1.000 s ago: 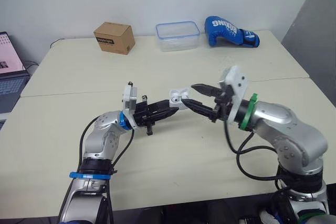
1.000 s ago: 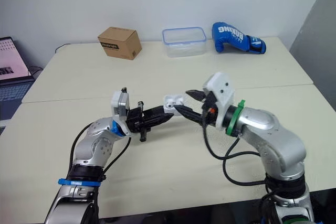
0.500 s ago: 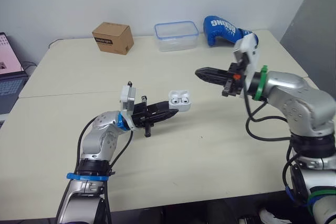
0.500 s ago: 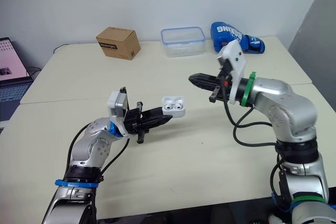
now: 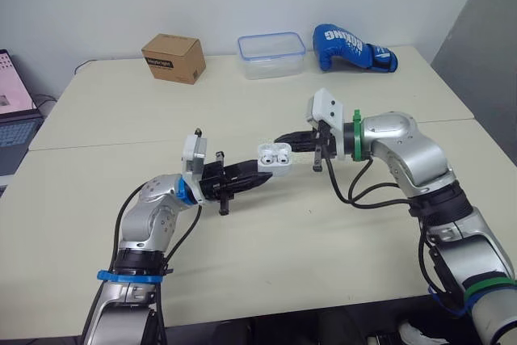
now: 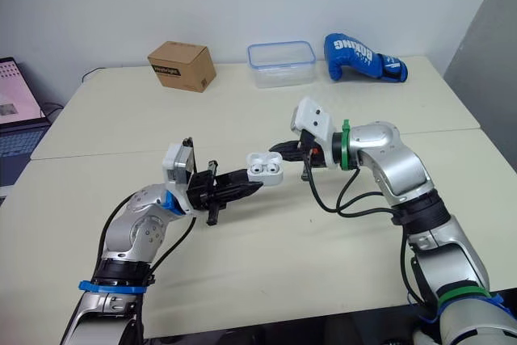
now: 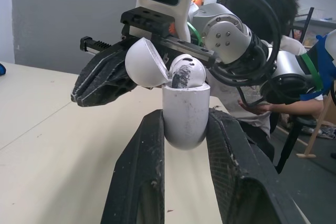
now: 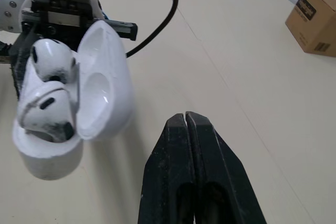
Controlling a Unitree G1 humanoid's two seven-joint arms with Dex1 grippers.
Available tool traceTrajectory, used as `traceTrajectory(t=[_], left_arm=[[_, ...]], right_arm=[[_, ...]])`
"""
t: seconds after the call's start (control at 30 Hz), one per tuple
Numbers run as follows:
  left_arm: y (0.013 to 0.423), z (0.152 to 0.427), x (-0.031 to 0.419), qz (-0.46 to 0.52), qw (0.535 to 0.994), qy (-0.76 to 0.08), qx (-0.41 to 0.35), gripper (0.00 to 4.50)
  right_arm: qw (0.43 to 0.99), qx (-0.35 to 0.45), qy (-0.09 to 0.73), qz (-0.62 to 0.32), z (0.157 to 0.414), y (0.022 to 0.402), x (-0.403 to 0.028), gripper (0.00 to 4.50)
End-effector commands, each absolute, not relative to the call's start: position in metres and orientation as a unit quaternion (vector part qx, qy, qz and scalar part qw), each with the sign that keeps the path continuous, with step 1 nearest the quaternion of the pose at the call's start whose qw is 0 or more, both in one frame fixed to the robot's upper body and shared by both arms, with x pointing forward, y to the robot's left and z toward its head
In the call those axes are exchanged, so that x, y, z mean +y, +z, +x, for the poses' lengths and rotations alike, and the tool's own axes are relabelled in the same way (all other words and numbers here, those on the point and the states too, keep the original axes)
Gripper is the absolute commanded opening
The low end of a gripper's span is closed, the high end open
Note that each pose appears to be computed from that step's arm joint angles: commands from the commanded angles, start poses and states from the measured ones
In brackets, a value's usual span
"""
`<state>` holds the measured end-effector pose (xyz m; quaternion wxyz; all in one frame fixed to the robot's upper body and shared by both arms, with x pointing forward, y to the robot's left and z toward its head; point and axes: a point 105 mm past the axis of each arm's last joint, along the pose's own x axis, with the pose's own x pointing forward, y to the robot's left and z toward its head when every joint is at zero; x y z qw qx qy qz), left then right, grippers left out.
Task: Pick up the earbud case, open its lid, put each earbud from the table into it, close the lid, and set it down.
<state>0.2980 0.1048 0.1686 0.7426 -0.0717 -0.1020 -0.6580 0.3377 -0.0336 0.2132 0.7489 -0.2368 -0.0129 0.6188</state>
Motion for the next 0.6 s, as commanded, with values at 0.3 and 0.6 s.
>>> traceTrajectory(t=[0.3, 0.6], left_arm=[[0.177, 0.302, 0.104, -0.069, 0.740, -0.659, -0.116, 0.80], [0.179, 0.304, 0.105, -0.072, 0.744, -0.655, -0.116, 0.80]], right_arm=[[0.706, -0.091, 0.646, -0.277, 0.307, 0.240, -0.017, 0.03], [0.700, -0.099, 0.645, -0.290, 0.299, 0.239, -0.021, 0.03]])
